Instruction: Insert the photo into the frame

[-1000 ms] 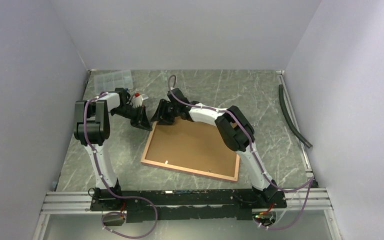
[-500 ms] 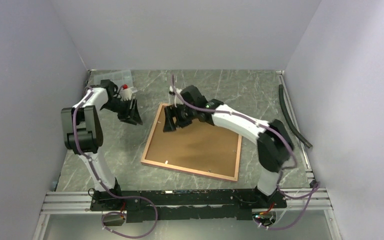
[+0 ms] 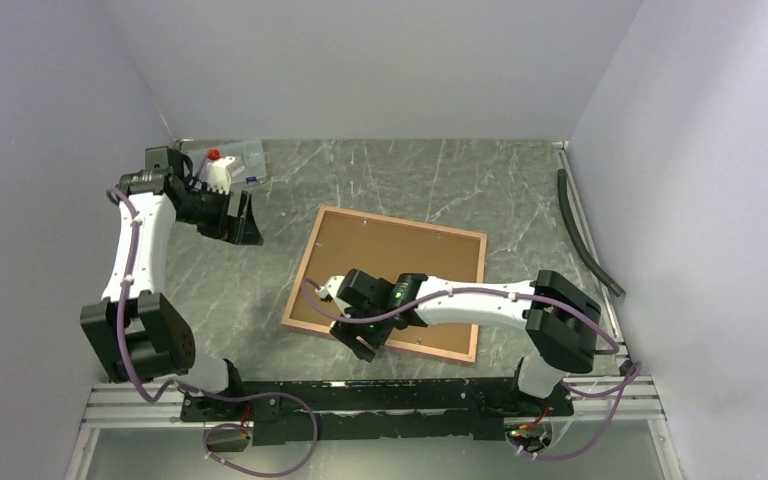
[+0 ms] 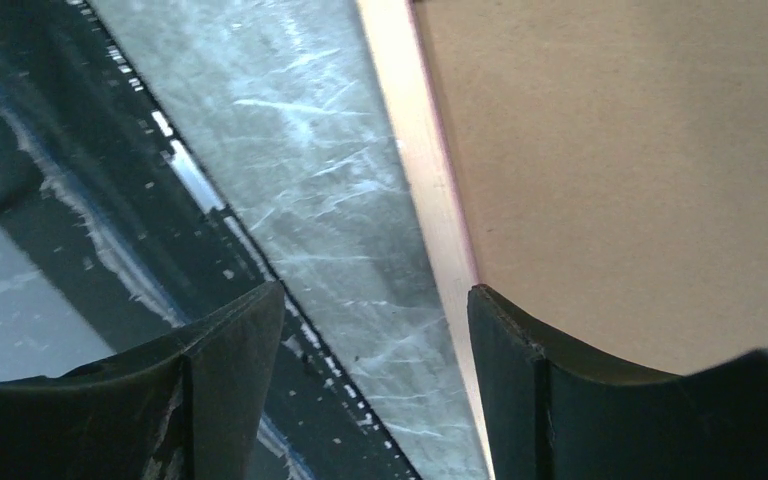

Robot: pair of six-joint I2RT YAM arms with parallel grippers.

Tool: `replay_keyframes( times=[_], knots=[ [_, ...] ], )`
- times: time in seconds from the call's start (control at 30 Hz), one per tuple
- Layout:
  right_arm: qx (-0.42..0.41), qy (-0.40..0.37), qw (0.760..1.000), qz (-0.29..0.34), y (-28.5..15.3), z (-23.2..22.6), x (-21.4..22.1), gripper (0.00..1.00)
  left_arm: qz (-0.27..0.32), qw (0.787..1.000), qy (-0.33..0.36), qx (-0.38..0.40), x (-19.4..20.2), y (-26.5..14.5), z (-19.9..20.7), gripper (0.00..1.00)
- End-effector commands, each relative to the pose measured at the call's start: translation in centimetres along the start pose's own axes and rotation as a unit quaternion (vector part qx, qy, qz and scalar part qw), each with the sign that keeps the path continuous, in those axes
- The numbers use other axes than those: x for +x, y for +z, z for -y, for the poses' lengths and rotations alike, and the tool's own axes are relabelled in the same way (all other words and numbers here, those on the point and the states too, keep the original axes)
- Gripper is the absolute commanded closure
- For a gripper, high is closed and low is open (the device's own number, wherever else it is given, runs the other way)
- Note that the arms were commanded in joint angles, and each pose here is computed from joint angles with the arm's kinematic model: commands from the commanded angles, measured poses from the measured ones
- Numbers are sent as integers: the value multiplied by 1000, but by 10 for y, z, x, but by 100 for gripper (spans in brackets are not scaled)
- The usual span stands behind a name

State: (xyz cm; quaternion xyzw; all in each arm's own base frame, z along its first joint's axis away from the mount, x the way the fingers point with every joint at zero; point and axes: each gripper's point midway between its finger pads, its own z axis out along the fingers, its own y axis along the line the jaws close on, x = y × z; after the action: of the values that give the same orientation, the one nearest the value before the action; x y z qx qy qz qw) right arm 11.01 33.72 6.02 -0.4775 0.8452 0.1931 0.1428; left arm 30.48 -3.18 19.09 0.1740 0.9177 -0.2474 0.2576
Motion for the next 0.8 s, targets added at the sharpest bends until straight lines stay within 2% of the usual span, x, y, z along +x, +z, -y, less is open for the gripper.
replay_keyframes(
  times=[0.0, 0.27, 0.47, 0.53, 0.67, 0.77],
  knots=[
    [75, -19, 997, 28, 5, 18, -13, 30, -2, 1000, 26, 10, 19, -16, 21, 5],
    [104, -28, 994, 29, 21, 30, -12, 34, 40, 997, 69, 17, 22, -27, 42, 5],
    [101, -22, 994, 26, 30, 30, -7, 46, 28, 996, 77, 31, 31, -21, 41, 5],
    [100, -21, 995, 24, 32, 30, -4, 52, 33, 995, 88, 41, 33, -19, 45, 5],
    [98, -18, 995, 21, 34, 30, 0, 72, 54, 989, 126, 64, 40, -16, 56, 5],
    [97, -18, 995, 21, 35, 29, 0, 83, 69, 980, 172, 71, 46, -16, 62, 5]
  ],
)
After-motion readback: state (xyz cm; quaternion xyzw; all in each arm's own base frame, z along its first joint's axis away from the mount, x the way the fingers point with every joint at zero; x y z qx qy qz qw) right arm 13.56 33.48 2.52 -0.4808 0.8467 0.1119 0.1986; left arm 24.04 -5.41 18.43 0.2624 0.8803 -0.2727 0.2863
